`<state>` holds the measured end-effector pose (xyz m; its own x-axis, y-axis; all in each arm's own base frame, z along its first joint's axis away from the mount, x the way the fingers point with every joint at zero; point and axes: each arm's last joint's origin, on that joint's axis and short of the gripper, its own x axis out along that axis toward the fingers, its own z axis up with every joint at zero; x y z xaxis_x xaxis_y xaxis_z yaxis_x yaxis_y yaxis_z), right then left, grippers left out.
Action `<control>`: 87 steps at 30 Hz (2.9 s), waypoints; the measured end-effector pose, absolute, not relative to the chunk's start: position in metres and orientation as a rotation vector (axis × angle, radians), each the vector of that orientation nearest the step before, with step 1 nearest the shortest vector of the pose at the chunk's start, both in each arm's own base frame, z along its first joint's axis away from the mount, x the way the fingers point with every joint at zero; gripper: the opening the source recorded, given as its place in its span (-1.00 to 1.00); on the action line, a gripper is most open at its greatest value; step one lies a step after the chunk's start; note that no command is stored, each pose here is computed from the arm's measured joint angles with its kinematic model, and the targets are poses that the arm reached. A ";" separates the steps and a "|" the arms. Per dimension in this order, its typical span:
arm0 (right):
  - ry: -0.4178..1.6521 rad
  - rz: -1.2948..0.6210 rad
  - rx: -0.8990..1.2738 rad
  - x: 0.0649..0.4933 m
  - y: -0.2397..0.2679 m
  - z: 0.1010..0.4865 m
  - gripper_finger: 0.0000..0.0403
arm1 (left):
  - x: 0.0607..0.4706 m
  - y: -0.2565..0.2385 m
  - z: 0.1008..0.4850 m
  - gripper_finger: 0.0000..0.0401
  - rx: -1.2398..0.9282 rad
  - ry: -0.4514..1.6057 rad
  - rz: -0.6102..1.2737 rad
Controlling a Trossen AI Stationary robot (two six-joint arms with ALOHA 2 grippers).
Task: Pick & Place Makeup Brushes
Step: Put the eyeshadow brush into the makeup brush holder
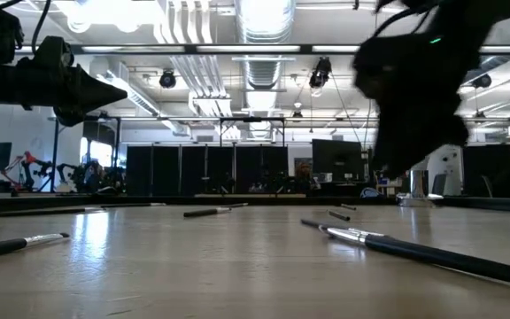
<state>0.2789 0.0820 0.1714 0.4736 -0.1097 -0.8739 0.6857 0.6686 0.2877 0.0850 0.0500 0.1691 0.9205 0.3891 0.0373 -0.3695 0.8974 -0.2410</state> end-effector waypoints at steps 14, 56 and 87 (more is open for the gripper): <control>1.166 -0.453 0.662 0.363 0.057 0.135 -0.31 | 0.086 0.051 0.169 -1.00 -0.415 -0.125 0.397; 1.238 -0.436 0.601 0.383 0.032 0.134 -0.95 | 0.101 0.044 0.153 -0.68 -0.587 0.115 0.142; 0.035 -0.252 0.500 0.422 -0.033 0.280 -0.96 | 0.114 0.031 0.170 -0.36 -0.614 -0.025 -0.007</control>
<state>0.4217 -0.0331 0.2797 0.9686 -0.2300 -0.0946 0.2471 0.8472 0.4703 0.1137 0.0310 0.1704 0.9997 0.0009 0.0251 0.0137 0.8172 -0.5762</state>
